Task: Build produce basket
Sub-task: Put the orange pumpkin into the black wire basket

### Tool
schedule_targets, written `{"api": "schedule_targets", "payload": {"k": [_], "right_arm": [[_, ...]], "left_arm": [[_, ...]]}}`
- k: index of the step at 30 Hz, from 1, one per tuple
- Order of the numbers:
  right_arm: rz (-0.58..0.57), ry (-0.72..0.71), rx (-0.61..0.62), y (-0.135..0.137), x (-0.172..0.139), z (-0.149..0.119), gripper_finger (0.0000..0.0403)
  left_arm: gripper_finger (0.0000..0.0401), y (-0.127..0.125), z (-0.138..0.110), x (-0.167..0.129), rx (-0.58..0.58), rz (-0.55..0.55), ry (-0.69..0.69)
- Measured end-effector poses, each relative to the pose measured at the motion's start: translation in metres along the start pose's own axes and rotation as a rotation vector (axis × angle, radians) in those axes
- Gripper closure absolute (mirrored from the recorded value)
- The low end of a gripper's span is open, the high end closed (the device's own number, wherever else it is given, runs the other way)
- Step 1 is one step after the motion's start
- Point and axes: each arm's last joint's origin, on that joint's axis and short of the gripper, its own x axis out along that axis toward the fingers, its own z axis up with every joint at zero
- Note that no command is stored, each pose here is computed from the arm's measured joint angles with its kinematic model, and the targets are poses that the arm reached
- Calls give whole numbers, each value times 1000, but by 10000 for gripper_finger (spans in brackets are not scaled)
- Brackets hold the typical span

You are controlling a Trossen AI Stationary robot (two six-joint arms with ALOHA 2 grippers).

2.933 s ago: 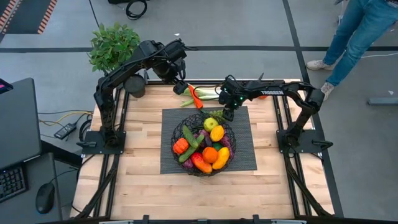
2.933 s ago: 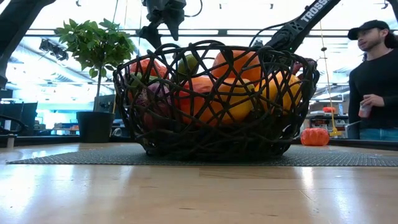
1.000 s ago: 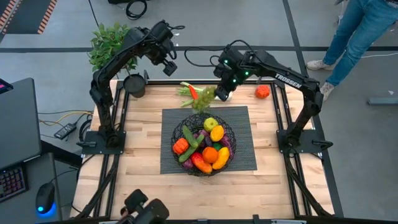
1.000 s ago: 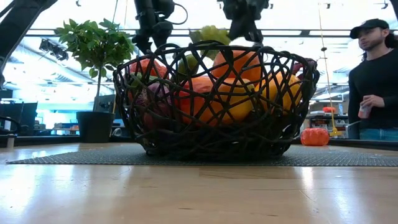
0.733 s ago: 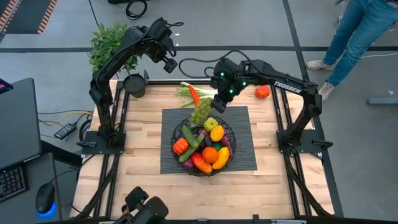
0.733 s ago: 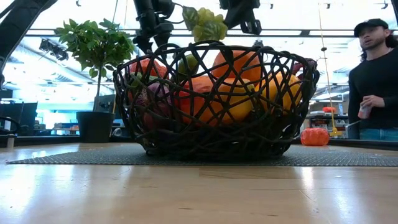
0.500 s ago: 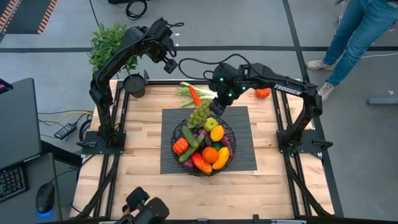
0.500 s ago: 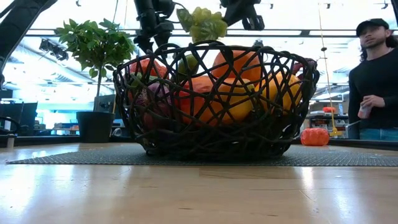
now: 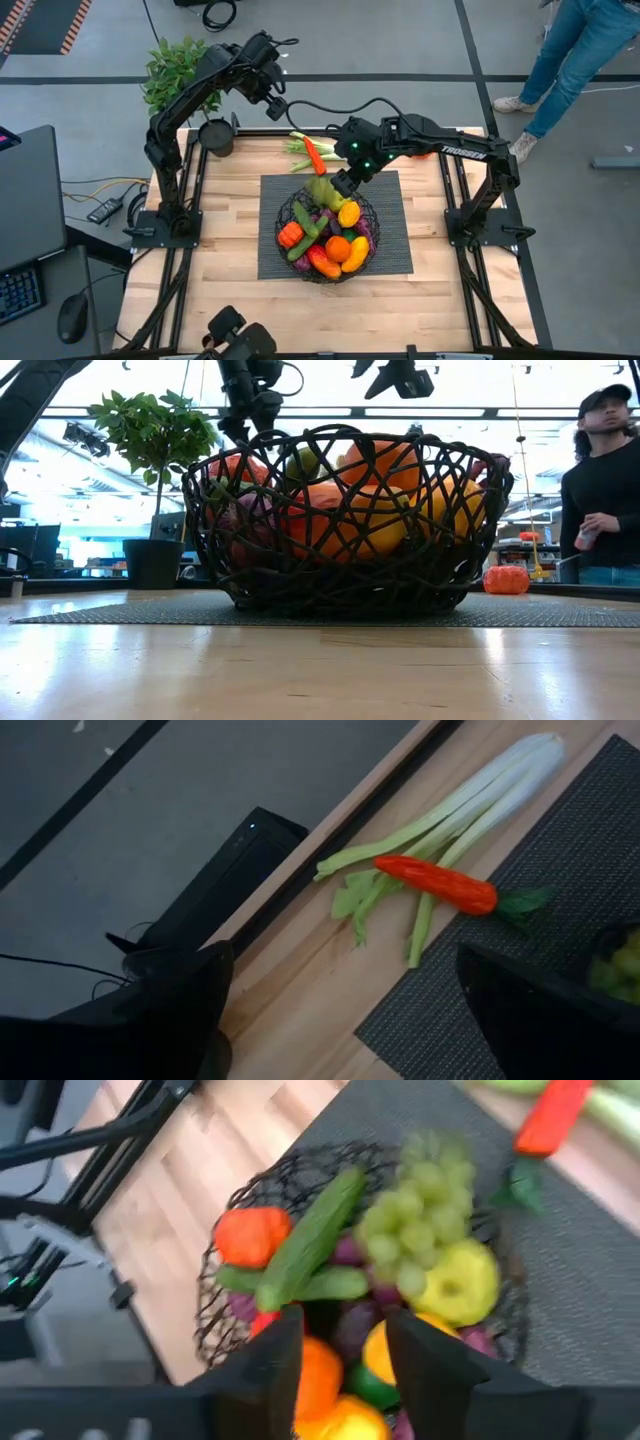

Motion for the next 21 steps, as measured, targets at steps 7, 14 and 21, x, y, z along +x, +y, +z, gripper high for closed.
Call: {"api": "schedule_targets", "payload": {"k": [7, 14, 21], "right_arm": [[27, 43, -31, 6, 1, -7, 189], [-161, 28, -42, -9, -1, -8, 185], [-384, 6, -12, -43, -9, 4, 184]], "left_arm": [[12, -10, 0, -1, 25, -15, -2], [12, -15, 0, -1, 20, -20, -2], [12, -23, -3, -2, -16, -29, 21]]}}
